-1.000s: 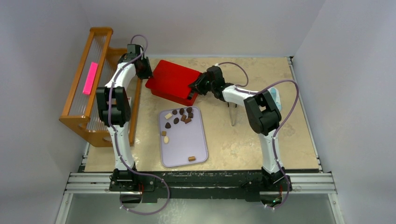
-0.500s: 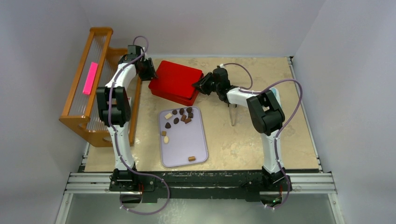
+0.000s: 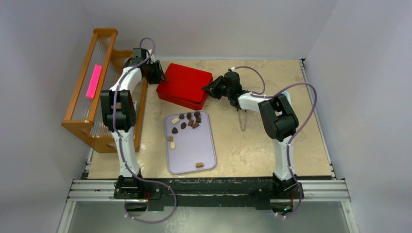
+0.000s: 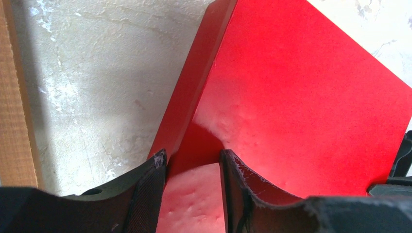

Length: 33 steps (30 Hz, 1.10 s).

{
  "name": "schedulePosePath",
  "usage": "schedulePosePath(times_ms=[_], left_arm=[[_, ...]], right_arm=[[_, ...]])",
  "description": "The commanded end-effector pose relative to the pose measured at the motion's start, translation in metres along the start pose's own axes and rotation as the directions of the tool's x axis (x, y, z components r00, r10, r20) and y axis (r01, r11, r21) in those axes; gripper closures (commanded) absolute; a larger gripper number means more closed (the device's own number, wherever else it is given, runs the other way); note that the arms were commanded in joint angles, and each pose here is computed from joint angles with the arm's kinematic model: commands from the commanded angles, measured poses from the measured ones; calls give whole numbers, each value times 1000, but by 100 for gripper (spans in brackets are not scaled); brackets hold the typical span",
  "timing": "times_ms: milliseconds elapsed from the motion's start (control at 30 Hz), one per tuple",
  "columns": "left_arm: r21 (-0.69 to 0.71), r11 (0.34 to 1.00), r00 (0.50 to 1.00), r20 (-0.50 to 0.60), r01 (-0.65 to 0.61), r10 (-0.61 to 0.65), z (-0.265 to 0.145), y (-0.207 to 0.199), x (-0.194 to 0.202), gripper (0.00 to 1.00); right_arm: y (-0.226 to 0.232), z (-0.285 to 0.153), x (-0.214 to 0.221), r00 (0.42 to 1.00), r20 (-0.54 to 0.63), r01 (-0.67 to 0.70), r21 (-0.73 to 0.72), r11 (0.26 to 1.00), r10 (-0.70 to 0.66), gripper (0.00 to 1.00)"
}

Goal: Pack the chocolate

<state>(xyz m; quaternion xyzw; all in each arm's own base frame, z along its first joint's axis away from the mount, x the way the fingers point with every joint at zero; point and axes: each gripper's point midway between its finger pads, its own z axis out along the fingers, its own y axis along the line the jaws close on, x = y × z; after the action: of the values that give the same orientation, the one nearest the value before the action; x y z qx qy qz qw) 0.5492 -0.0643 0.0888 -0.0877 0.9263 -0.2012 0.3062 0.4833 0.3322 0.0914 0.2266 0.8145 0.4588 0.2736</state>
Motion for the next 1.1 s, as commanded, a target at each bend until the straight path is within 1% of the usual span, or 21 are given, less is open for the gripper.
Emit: schedulePosePath(times_ms=[0,133,233,333,433,533,667,800,900,1067], left_arm=[[125,992,999,37,-34,29,-16,-33,-13,62],[205,978,999,45,-39,31,-19,-48,-16,71],[260,965,997,74,-43,25,-28,-62,-25,72],[279,959,994,110,-51,21,-37,-70,-35,71],[241,969,991,133,-49,17,-42,-67,-40,65],[191,980,989,147,-47,19,-46,-59,-42,60],[89,995,988,151,-36,22,-46,-41,-40,58],[-9,1000,992,120,-23,24,-40,-21,-32,57],[-9,1000,995,94,-15,16,-35,-18,-26,52],[5,1000,995,94,10,-11,-35,-22,-26,49]], right_arm=[[9,-12,-6,998,45,42,-2,999,-42,80],[10,-11,-7,998,49,46,-18,999,-45,81],[20,-8,-6,998,38,60,-67,996,-57,82],[32,-8,-9,996,65,72,-135,988,-64,86],[39,-10,-14,994,100,67,-185,980,-49,88],[42,-9,-15,994,109,35,-221,975,-12,90],[37,-9,-19,990,141,11,-235,972,22,93],[30,-13,-23,983,179,4,-211,977,35,95],[28,-12,-19,986,157,-21,-217,976,56,96],[38,-11,-32,971,213,-42,-288,957,107,100]])
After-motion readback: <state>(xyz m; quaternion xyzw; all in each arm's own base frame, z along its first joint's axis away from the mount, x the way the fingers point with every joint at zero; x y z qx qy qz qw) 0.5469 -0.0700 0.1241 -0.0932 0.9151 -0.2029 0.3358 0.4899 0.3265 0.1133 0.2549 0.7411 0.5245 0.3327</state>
